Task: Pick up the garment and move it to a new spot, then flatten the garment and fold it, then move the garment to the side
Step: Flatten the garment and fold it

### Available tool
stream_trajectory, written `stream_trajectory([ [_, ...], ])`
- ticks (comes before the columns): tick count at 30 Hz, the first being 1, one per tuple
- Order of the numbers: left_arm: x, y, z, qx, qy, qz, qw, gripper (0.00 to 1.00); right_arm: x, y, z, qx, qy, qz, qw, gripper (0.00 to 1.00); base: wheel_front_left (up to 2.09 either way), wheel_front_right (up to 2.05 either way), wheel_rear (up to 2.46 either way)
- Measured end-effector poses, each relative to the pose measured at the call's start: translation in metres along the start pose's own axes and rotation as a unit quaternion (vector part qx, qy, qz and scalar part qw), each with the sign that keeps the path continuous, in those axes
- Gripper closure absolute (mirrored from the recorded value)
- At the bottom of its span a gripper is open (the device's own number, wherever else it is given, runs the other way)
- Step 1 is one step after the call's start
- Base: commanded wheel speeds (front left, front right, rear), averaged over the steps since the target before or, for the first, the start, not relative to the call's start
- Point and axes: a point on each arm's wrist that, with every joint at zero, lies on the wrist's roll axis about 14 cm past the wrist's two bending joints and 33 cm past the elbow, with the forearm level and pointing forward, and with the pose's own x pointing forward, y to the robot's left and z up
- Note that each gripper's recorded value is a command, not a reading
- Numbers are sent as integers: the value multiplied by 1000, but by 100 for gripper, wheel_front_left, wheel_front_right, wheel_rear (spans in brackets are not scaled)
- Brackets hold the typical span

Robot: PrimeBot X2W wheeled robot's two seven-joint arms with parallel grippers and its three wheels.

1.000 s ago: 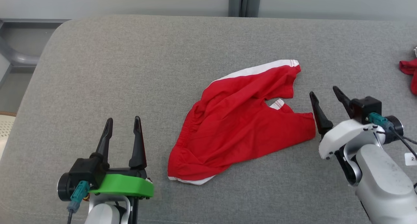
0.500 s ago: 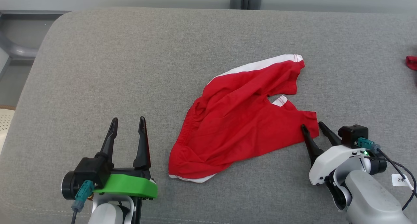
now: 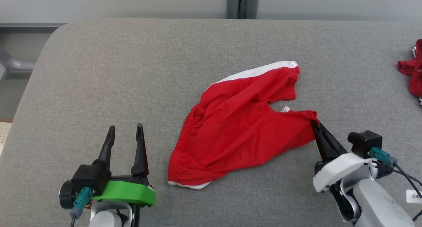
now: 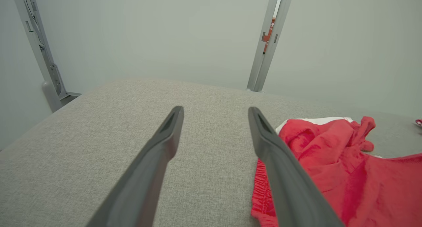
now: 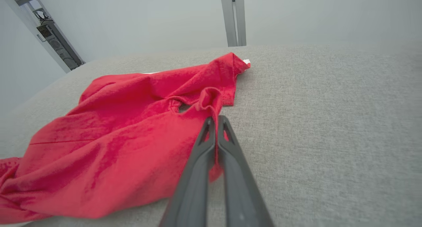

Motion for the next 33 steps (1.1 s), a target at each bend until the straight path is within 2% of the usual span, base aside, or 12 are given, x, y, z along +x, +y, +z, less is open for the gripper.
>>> stream_trajectory([
  [12,2,-17,-1,-7,-1,-26,1000,0,-59,4,20,23,-56,-22,998,100,0,0,0],
  [19,7,-20,-7,-8,7,-31,999,0,-71,3,25,33,-54,-31,998,100,0,0,0],
  [25,8,-22,-9,-9,10,-34,999,0,-62,-2,36,19,-68,-33,997,100,0,0,0],
  [33,10,-18,-8,-6,10,-27,1000,0,-16,3,54,-23,-81,3,996,100,0,0,0],
])
